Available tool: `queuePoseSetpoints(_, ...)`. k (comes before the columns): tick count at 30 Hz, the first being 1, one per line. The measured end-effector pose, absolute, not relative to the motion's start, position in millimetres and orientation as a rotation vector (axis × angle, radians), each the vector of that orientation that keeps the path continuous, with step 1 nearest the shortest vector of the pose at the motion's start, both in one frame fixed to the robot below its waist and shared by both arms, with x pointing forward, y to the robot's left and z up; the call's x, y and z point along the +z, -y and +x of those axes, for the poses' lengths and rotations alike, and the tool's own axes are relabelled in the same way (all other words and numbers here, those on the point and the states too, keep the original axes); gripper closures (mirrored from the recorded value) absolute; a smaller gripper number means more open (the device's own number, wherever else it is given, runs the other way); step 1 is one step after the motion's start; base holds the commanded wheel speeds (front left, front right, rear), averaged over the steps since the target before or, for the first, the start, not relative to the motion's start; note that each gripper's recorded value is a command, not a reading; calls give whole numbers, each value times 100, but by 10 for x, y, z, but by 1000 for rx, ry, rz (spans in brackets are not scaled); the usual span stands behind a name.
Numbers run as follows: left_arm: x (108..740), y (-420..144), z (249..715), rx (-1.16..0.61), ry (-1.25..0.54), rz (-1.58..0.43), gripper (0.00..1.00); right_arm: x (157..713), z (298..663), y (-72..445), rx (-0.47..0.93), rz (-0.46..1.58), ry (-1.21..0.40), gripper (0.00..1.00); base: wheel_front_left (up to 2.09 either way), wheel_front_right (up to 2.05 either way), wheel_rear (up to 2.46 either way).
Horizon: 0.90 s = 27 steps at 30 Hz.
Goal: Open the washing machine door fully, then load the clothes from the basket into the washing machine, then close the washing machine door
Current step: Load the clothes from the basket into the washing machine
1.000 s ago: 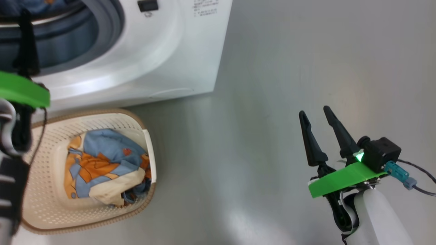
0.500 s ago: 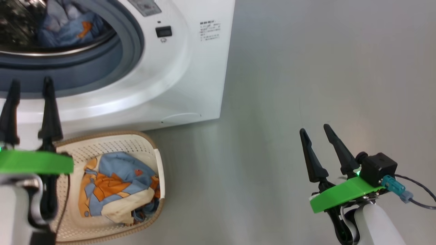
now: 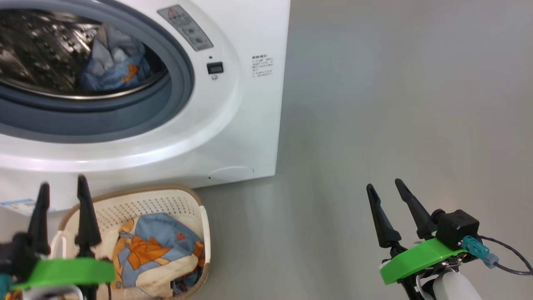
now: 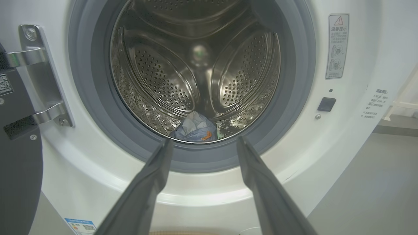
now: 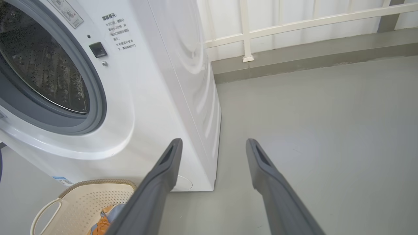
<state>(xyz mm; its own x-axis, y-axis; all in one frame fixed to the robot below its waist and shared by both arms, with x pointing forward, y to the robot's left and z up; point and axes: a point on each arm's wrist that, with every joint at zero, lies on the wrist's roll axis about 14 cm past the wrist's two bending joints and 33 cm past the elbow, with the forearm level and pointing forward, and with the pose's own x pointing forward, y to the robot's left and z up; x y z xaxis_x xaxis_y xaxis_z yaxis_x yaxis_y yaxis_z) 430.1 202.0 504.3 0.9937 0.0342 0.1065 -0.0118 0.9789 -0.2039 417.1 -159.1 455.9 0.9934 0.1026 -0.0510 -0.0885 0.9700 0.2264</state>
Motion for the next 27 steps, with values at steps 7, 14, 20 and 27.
queuePoseSetpoints(7, 5033, -2089, 4039, 52, 99, -180, 0, 4721, 4119, 1581, 106, 213, -21, 0, 0, 0, 0)
queuePoseSetpoints(14, 5058, -2160, 3826, 68, 98, -141, 0, 4761, 3999, 1588, 103, 214, -14, 0, 0, 0, 0)
queuePoseSetpoints(20, 5001, -2161, 3671, 71, 75, -146, 0, 4838, 3972, 1578, 108, 214, 6, 0, 0, 0, 0)
queuePoseSetpoints(27, 4929, -2119, 3527, 76, 46, -155, 0, 4819, 3881, 1583, 105, 208, 0, 0, 0, 0, 0)
